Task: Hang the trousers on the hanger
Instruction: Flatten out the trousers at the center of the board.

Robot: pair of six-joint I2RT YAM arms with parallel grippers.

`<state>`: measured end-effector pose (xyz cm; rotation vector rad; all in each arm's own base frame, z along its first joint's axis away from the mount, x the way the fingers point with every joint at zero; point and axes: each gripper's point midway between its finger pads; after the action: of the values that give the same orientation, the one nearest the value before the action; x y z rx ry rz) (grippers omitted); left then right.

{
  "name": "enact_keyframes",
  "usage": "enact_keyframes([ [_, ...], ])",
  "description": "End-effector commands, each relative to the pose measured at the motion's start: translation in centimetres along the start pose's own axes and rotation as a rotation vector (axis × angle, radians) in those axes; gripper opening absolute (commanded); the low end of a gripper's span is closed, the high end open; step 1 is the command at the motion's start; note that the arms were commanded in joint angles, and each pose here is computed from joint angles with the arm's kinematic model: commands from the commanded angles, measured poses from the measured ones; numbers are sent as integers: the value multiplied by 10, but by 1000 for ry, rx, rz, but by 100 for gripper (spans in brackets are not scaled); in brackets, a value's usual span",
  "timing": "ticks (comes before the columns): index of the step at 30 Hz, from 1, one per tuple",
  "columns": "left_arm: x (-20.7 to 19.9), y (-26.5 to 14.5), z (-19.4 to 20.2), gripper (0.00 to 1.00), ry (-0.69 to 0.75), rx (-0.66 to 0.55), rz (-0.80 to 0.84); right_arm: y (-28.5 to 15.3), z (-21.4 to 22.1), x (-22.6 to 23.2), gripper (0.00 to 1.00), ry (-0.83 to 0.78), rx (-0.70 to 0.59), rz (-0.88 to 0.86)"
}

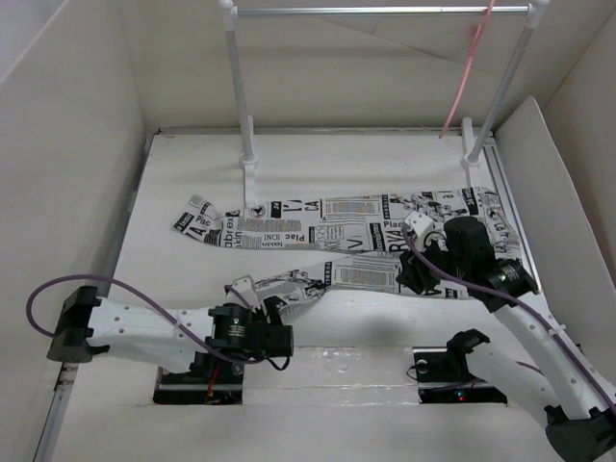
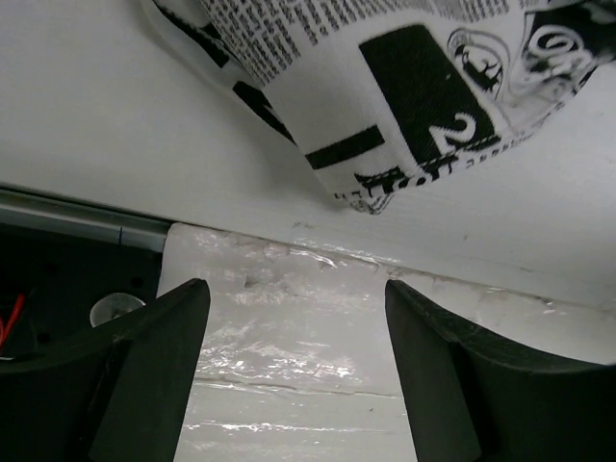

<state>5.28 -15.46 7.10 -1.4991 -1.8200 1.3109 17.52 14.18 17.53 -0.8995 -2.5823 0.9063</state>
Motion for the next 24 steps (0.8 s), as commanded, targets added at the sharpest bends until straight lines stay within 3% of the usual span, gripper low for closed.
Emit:
enact_keyframes([
  [1, -13, 4, -33, 70, -347, -130, 63, -1, -19, 6, 48, -50, -64, -54],
  [8, -23, 8, -39, 69, -292, -200, 66, 14, -15, 7, 48, -33, -59, -88],
  [13, -35, 20, -66, 58, -329, -285, 14, 18, -17, 7, 48, -36, -65, -102],
  [14, -38, 31, -72, 58, -116, -263, -32, 19, -17, 7, 48, -36, -64, -104],
  [15, -50, 37, -84, 57, -161, -268, -31, 20, -16, 7, 48, -31, -60, -107],
  [16, -48, 32, -106, 55, -238, -358, -89, 17, -15, 5, 48, -43, -43, -90],
  [19, -58, 25, -124, 56, -229, -380, -81, 10, -12, 4, 48, -57, -21, -77],
  [24, -45, 32, -113, 51, -189, -308, -59, 6, -16, 7, 48, -68, -56, -80],
])
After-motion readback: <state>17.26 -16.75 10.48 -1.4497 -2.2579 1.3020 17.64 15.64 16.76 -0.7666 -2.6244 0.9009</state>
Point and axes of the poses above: each gripper's point midway between its finger pads, its own y axis out along the fingers, its own x axis along the line the jaws close on, z = x × y, and after that the axes turned 4 degrees about -y, right-handed
